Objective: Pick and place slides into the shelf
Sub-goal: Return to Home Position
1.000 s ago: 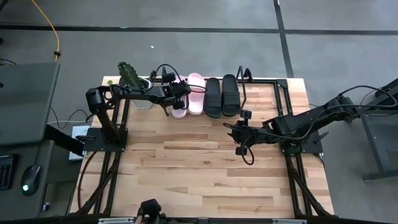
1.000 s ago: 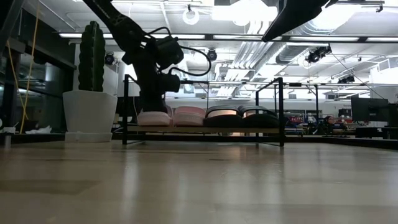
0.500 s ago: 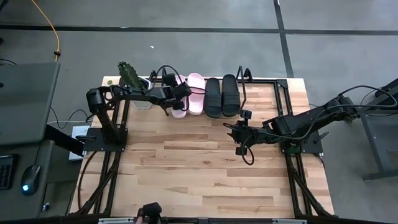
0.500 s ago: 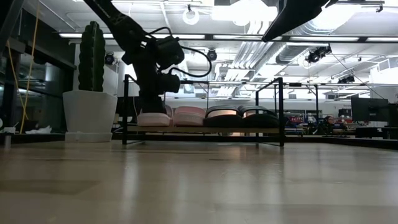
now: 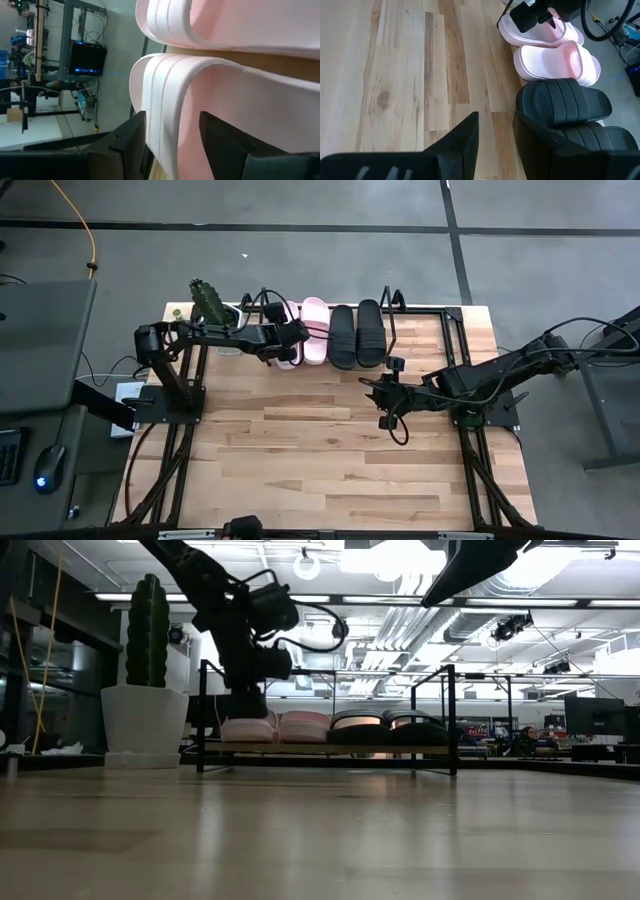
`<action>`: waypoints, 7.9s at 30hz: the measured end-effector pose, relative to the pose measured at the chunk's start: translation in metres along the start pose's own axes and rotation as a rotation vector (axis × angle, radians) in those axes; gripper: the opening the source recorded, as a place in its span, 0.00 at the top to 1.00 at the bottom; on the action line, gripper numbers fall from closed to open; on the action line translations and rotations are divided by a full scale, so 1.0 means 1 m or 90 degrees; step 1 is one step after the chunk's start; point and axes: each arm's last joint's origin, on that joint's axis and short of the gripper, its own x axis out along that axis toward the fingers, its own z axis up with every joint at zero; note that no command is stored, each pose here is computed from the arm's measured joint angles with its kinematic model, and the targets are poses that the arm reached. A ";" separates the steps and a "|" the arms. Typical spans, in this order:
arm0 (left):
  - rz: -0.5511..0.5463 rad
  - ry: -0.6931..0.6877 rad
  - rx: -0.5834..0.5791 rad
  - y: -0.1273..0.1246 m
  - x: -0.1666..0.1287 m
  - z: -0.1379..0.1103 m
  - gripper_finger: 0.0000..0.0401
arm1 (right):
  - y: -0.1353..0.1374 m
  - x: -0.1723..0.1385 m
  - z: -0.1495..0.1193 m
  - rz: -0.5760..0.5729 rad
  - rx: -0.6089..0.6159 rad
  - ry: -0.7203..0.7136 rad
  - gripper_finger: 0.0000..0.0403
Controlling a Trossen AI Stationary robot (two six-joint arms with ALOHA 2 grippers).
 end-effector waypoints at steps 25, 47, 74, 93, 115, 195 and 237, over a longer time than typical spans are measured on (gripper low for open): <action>-0.150 -0.129 -0.053 -0.022 -0.085 0.003 0.58 | 0.000 0.000 0.000 0.000 0.002 -0.002 0.72; -0.355 -0.353 -0.115 -0.059 -0.234 0.005 0.58 | 0.000 0.000 0.009 0.000 0.023 -0.054 0.72; -0.451 -0.506 -0.142 -0.052 -0.323 -0.035 0.58 | 0.001 -0.001 0.015 0.007 0.047 -0.086 0.75; -0.413 -0.582 -0.169 -0.032 -0.347 -0.082 0.58 | 0.010 -0.018 0.047 0.142 0.023 -0.312 1.00; -0.562 -0.806 -0.251 0.005 -0.276 -0.165 0.60 | 0.028 -0.071 0.042 0.103 -0.001 -0.389 1.00; -0.446 -0.686 -0.302 0.036 -0.214 -0.112 1.00 | -0.056 -0.104 -0.094 0.100 0.108 -0.609 1.00; -0.462 -0.802 -0.419 0.006 -0.174 -0.183 1.00 | -0.049 -0.085 -0.149 0.099 0.130 -0.736 1.00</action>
